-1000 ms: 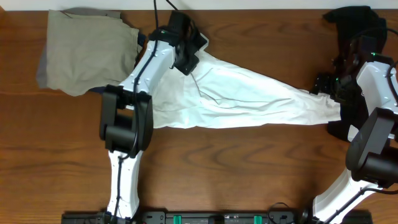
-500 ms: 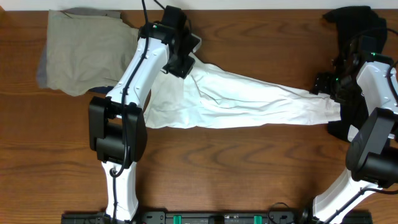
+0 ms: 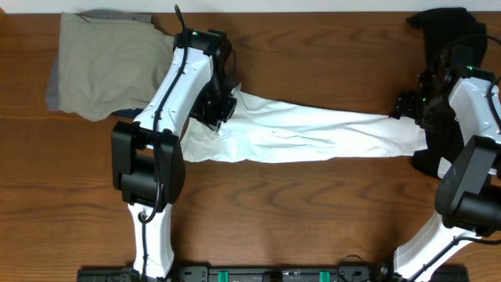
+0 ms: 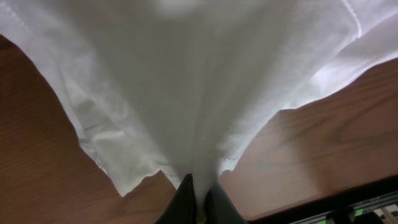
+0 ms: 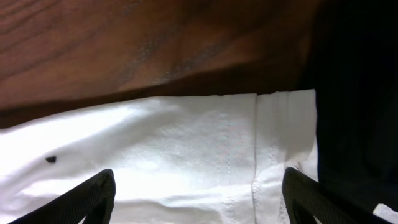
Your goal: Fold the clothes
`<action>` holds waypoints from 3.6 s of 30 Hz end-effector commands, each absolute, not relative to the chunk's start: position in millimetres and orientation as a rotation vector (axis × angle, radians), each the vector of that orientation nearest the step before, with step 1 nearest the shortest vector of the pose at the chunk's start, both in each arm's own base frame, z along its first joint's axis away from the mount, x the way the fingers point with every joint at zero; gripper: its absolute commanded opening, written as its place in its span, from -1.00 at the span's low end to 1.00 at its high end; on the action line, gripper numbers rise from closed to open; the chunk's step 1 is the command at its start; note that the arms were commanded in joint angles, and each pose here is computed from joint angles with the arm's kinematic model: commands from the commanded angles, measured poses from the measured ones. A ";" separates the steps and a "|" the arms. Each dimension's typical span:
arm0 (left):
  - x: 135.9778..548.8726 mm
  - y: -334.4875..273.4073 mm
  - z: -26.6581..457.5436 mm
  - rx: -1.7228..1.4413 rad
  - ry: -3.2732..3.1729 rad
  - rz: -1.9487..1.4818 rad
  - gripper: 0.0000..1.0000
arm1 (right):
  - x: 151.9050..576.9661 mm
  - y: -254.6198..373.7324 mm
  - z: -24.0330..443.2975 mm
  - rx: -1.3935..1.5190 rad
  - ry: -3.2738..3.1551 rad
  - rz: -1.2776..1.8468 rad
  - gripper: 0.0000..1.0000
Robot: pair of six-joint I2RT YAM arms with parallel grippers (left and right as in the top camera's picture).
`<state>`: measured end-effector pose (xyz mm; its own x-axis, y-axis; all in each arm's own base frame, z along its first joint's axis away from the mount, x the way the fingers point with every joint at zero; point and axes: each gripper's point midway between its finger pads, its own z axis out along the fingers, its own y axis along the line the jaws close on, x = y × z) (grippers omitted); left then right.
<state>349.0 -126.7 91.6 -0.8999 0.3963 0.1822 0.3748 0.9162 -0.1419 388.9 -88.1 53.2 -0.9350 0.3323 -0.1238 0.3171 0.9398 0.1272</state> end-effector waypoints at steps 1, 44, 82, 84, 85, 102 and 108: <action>348.8 -127.0 92.5 -0.567 -2.892 0.146 -0.87 | 392.4 -82.1 52.8 0.456 2.950 0.190 0.68; 358.6 -129.9 76.1 -0.580 -2.932 0.154 -0.34 | 389.9 -86.1 16.3 0.379 2.917 0.132 -0.66; 364.4 -131.7 75.3 -0.587 -2.956 0.159 -0.34 | 496.4 -126.5 44.9 0.192 2.593 -0.039 0.63; 364.4 -131.6 75.3 -0.587 -2.956 0.159 -0.34 | 495.5 -125.3 30.1 0.171 2.620 -0.033 0.62; 364.4 -131.6 75.3 -0.587 -2.956 0.159 -0.34 | 494.3 -125.1 23.2 0.153 2.635 -0.036 0.63; 375.1 -134.0 74.3 -0.596 -2.999 0.166 0.00 | 468.9 -140.2 -37.5 0.177 2.776 -0.010 -0.06; 382.5 -123.0 74.1 -0.552 -3.023 0.171 0.00 | 470.0 -128.9 -25.3 0.162 2.758 0.088 -0.98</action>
